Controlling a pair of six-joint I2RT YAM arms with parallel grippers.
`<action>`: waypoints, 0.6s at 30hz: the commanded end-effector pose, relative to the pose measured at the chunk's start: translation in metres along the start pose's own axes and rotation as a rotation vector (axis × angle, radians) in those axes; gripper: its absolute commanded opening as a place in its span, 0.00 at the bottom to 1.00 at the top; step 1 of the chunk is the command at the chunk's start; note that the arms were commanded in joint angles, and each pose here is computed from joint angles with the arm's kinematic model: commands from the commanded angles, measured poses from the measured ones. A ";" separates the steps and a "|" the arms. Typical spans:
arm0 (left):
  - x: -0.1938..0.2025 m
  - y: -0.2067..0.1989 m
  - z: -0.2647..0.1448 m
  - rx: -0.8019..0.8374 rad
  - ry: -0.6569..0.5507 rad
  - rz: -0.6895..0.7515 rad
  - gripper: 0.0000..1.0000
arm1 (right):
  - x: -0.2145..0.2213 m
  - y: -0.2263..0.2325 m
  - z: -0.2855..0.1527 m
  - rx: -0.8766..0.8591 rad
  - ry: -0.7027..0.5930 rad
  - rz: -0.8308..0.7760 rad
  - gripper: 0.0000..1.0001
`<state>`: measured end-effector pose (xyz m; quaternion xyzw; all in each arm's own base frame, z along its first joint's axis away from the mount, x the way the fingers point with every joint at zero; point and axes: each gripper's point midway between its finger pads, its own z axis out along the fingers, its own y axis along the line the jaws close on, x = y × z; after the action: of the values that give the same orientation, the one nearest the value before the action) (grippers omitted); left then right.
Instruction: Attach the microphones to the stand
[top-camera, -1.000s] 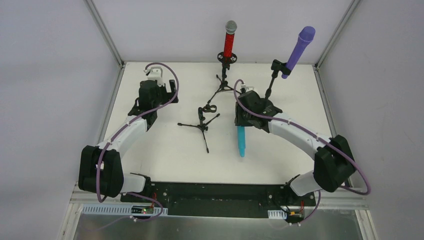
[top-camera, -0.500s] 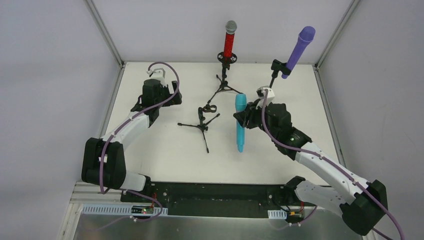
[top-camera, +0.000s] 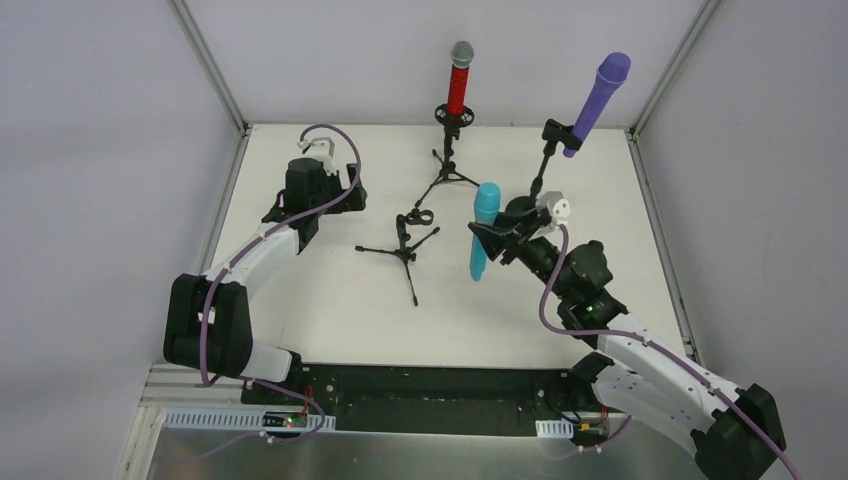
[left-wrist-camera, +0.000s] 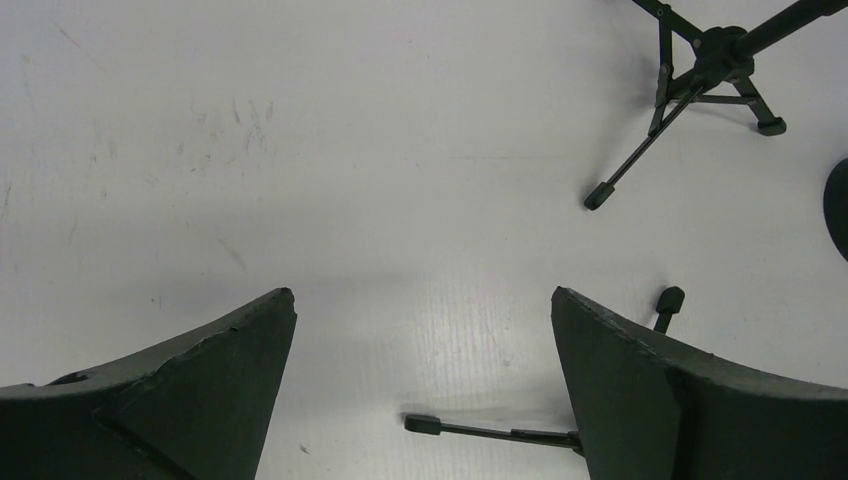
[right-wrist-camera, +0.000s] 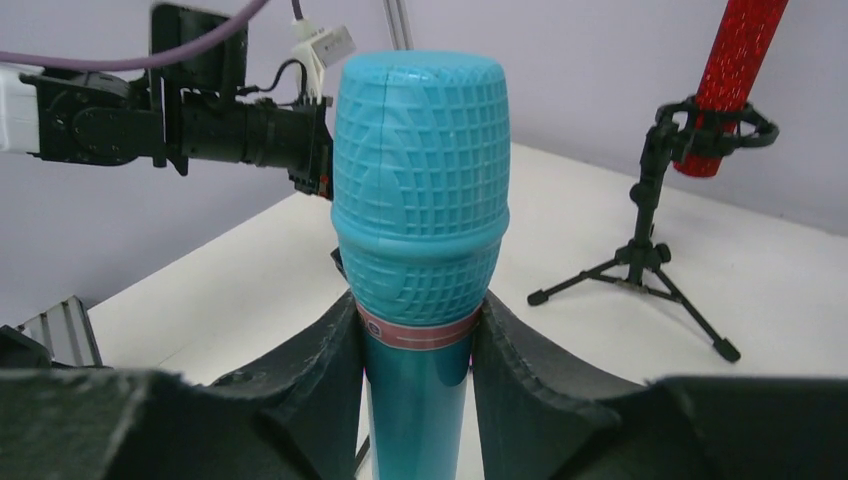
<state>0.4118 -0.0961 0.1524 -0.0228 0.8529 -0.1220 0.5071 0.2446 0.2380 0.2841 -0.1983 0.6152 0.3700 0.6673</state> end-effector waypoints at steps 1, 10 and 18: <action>-0.017 -0.006 0.000 0.050 -0.025 0.074 0.99 | -0.065 0.015 0.005 -0.072 -0.274 -0.078 0.00; -0.024 -0.008 -0.007 0.074 -0.052 0.192 0.99 | -0.097 0.034 0.034 -0.189 -0.366 -0.121 0.00; -0.020 -0.011 -0.004 0.096 -0.041 0.181 0.99 | -0.132 0.050 0.064 -0.273 -0.436 -0.168 0.00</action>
<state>0.4105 -0.1006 0.1520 0.0667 0.8501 -0.1068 0.5113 0.2679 0.2822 0.3644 -0.2386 0.4867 0.4132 0.7318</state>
